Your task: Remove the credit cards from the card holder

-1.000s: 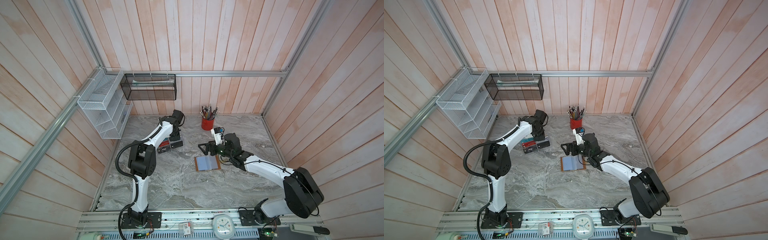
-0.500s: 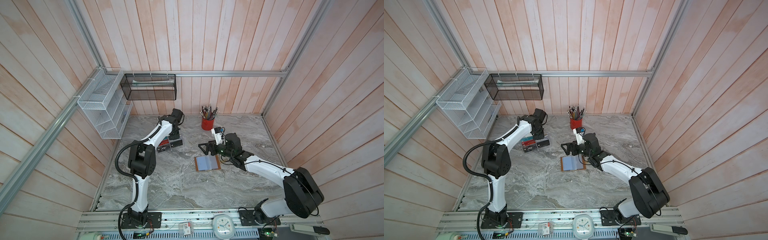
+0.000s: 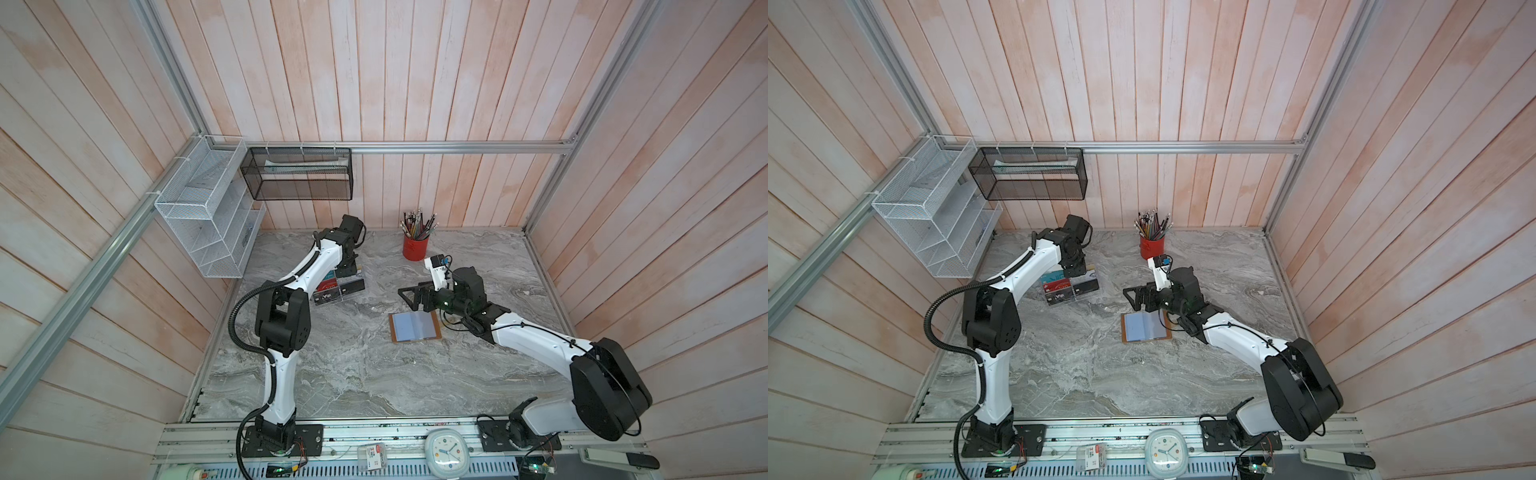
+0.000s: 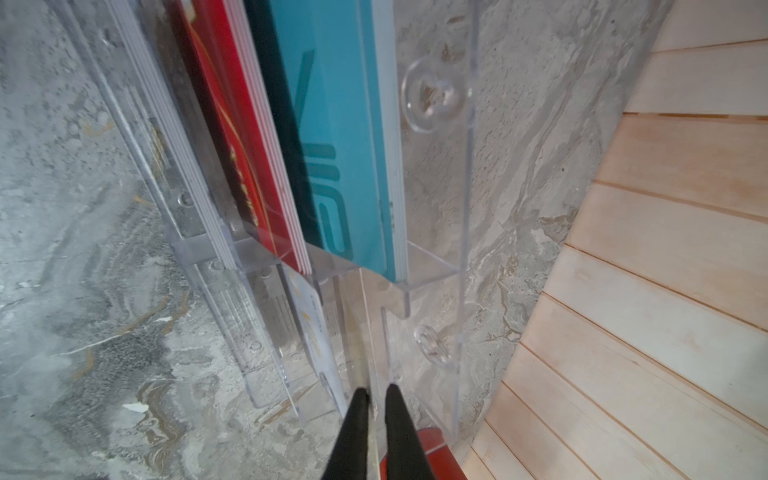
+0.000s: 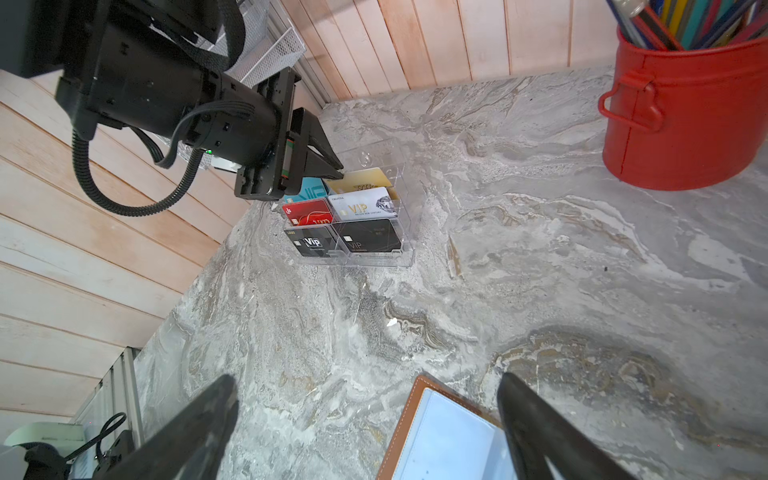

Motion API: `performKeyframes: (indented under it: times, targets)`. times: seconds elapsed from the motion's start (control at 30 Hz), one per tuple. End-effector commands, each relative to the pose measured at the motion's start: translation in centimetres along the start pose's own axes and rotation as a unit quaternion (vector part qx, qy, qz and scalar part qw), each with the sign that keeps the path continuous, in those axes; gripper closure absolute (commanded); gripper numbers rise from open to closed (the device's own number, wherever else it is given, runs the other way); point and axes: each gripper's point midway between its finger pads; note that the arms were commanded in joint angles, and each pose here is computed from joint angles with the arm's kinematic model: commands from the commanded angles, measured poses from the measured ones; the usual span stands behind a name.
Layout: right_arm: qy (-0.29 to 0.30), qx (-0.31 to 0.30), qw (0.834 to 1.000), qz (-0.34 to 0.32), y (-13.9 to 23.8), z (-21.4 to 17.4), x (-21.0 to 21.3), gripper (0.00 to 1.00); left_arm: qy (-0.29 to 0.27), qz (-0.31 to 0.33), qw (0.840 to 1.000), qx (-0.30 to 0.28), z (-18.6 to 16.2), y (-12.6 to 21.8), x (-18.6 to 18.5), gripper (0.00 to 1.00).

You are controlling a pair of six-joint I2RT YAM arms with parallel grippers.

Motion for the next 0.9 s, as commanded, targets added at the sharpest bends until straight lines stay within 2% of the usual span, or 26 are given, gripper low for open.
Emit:
performKeyframes:
  times: [0.0,0.37,0.77,0.87]
  targets:
    - [0.002,-0.010,1.000,0.004,0.5,0.6,0.2,0.02,0.133,-0.018,0.991,-0.009,0.2,0.0,-1.1,0.87]
    - [0.003,0.001,1.000,0.001,-0.3,0.6,-0.2,0.02,0.111,-0.051,0.993,0.001,-0.2,1.2,-2.7,0.86]
    - [-0.007,0.011,0.999,0.032,-3.1,2.3,-0.5,0.02,0.041,-0.151,0.987,0.030,0.8,7.2,-6.6,0.79]
    - [-0.009,0.018,0.998,0.057,-4.4,2.7,-0.1,0.02,0.021,-0.184,0.982,0.043,1.7,9.2,-6.8,0.72]
Point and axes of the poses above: each gripper's point midway between its finger pads, its own y axis back along the fingers, its own x axis along the line the jaws close on, z = x × y, and after that the axes turned 15 degrees about y, right-handed
